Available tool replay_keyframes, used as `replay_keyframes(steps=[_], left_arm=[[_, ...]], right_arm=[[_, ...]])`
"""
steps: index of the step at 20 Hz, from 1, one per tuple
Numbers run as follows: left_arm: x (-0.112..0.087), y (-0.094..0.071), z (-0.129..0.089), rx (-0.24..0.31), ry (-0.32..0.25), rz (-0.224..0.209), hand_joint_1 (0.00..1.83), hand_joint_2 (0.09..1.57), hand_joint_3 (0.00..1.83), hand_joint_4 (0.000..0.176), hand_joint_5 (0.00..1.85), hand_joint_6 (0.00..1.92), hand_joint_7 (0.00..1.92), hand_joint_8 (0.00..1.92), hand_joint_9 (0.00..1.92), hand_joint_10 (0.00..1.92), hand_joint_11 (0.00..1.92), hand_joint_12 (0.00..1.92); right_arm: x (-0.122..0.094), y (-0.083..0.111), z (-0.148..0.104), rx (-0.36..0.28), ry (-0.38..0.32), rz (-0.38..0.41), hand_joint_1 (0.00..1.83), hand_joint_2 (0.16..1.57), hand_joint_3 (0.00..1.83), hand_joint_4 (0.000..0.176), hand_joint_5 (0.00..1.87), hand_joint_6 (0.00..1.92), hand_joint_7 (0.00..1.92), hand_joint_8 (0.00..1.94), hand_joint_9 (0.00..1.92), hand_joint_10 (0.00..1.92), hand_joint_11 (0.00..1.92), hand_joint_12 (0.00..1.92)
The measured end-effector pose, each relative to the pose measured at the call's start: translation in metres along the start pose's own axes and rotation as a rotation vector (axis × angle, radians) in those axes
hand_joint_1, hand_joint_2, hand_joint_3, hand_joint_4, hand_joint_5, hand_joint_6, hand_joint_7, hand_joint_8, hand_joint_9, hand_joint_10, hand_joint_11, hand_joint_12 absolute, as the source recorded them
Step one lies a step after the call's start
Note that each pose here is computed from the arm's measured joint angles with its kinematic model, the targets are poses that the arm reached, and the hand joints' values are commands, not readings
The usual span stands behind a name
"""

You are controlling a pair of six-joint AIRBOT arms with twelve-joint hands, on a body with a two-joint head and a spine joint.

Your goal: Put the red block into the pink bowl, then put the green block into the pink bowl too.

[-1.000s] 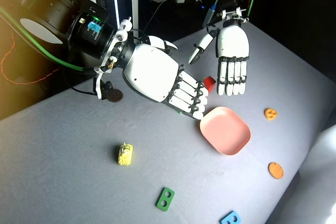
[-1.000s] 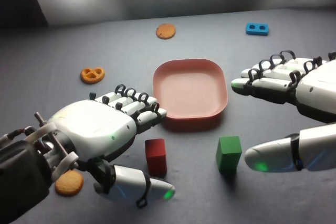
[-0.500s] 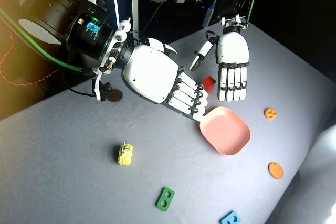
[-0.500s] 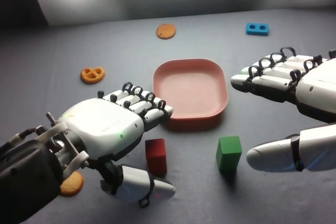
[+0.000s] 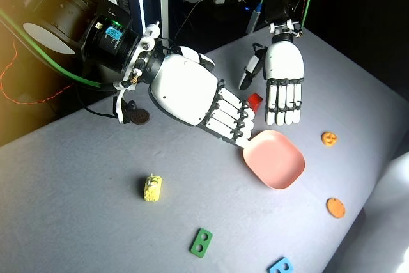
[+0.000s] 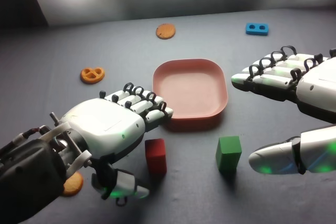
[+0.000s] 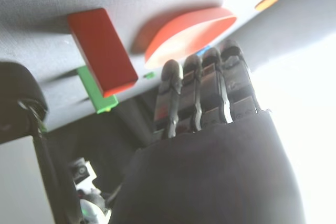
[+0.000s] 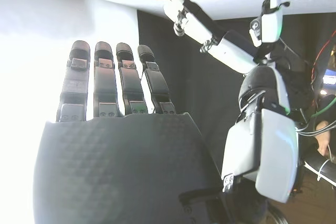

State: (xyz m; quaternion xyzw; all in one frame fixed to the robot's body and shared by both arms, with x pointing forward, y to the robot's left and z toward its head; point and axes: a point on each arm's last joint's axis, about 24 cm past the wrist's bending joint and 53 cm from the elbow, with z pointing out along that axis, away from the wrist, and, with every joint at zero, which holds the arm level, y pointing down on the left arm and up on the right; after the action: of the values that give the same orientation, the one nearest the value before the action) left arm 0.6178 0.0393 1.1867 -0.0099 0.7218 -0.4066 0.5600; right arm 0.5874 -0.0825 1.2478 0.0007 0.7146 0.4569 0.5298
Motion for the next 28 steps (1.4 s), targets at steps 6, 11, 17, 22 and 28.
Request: replay_keyframes(steps=[6,11,17,22,28], left_arm=[[0.002,0.003,0.001,-0.017,0.003,-0.026,1.06,0.99,0.01,0.0,0.23,0.02,0.11,0.02,0.04,0.01,0.04,0.02],[0.0,0.008,0.001,-0.043,-0.007,-0.049,0.96,1.04,0.02,0.0,0.19,0.0,0.07,0.0,0.0,0.0,0.0,0.0],[-0.01,0.003,0.003,-0.059,-0.03,-0.081,1.01,1.01,0.0,0.0,0.23,0.01,0.1,0.01,0.02,0.0,0.0,0.0],[-0.011,0.003,0.002,-0.089,-0.029,-0.12,0.94,1.05,0.01,0.0,0.21,0.01,0.08,0.01,0.0,0.0,0.0,0.0],[-0.014,0.009,0.002,-0.124,-0.042,-0.155,0.83,1.04,0.01,0.0,0.22,0.02,0.05,0.01,0.0,0.0,0.0,0.0]], right_arm=[[0.0,0.0,0.0,0.0,0.0,-0.002,0.12,0.99,0.01,0.0,0.07,0.01,0.07,0.01,0.02,0.0,0.04,0.03],[0.0,0.0,0.0,0.0,0.0,-0.008,0.14,1.0,0.0,0.0,0.07,0.0,0.07,0.0,0.03,0.0,0.0,0.15],[0.0,0.0,0.0,0.0,0.0,-0.019,0.14,1.0,0.0,0.0,0.06,0.0,0.06,0.0,0.01,0.0,0.0,0.21],[0.0,0.0,0.0,0.0,-0.001,-0.026,0.11,1.01,0.0,0.0,0.09,0.0,0.09,0.0,0.05,0.0,0.0,0.3],[0.0,0.0,0.0,-0.001,-0.002,-0.036,0.16,0.98,0.0,0.0,0.11,0.01,0.12,0.01,0.05,0.01,0.0,0.22]])
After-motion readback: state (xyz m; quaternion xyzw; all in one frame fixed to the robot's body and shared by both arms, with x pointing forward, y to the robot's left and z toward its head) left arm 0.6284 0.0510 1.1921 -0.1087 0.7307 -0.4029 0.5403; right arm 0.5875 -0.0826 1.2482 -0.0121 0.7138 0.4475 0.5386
